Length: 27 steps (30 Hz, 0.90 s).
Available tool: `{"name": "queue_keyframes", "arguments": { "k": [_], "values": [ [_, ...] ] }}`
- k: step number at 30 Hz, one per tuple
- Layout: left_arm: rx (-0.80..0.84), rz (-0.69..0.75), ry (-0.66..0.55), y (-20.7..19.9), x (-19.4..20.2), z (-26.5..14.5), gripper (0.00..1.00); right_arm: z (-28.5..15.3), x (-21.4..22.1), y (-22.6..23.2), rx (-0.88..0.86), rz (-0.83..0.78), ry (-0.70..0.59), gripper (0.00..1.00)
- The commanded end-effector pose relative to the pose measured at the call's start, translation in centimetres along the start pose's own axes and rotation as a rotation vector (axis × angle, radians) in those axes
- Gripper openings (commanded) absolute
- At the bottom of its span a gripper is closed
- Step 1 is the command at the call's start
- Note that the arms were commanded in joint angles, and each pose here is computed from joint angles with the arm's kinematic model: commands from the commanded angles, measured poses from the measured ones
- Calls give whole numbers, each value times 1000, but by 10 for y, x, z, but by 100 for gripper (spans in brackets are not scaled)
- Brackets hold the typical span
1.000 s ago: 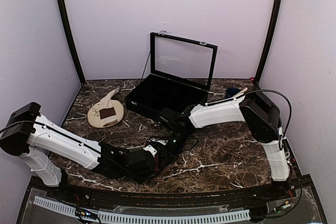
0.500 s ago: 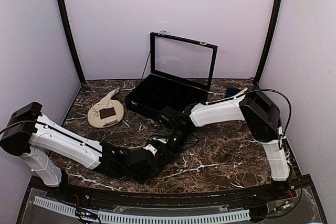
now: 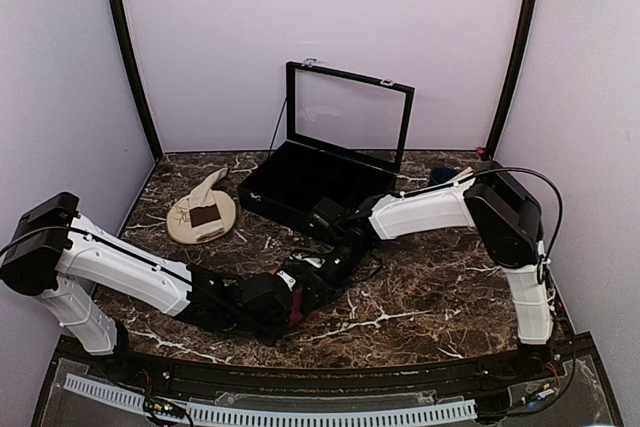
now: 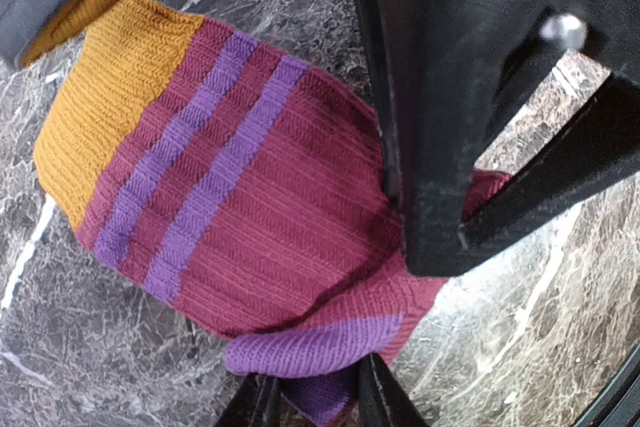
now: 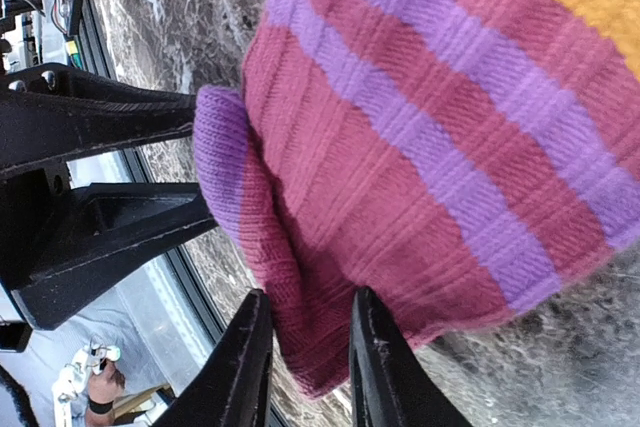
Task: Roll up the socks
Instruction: Roll the sock at the center of the board.
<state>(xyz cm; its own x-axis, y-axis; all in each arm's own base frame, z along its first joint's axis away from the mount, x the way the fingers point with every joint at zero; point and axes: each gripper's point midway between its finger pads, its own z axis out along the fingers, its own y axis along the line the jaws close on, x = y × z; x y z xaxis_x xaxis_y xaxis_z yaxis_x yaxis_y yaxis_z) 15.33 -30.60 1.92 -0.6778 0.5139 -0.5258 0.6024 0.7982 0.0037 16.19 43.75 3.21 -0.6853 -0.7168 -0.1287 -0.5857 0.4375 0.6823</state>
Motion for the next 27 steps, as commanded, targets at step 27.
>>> {"name": "queue_keyframes", "arguments": {
  "k": [27],
  "values": [
    [28, -129, 199, 29, 50, 1, 30, -38, -16, -20, 90, -36, -228, 29]
  ]
}}
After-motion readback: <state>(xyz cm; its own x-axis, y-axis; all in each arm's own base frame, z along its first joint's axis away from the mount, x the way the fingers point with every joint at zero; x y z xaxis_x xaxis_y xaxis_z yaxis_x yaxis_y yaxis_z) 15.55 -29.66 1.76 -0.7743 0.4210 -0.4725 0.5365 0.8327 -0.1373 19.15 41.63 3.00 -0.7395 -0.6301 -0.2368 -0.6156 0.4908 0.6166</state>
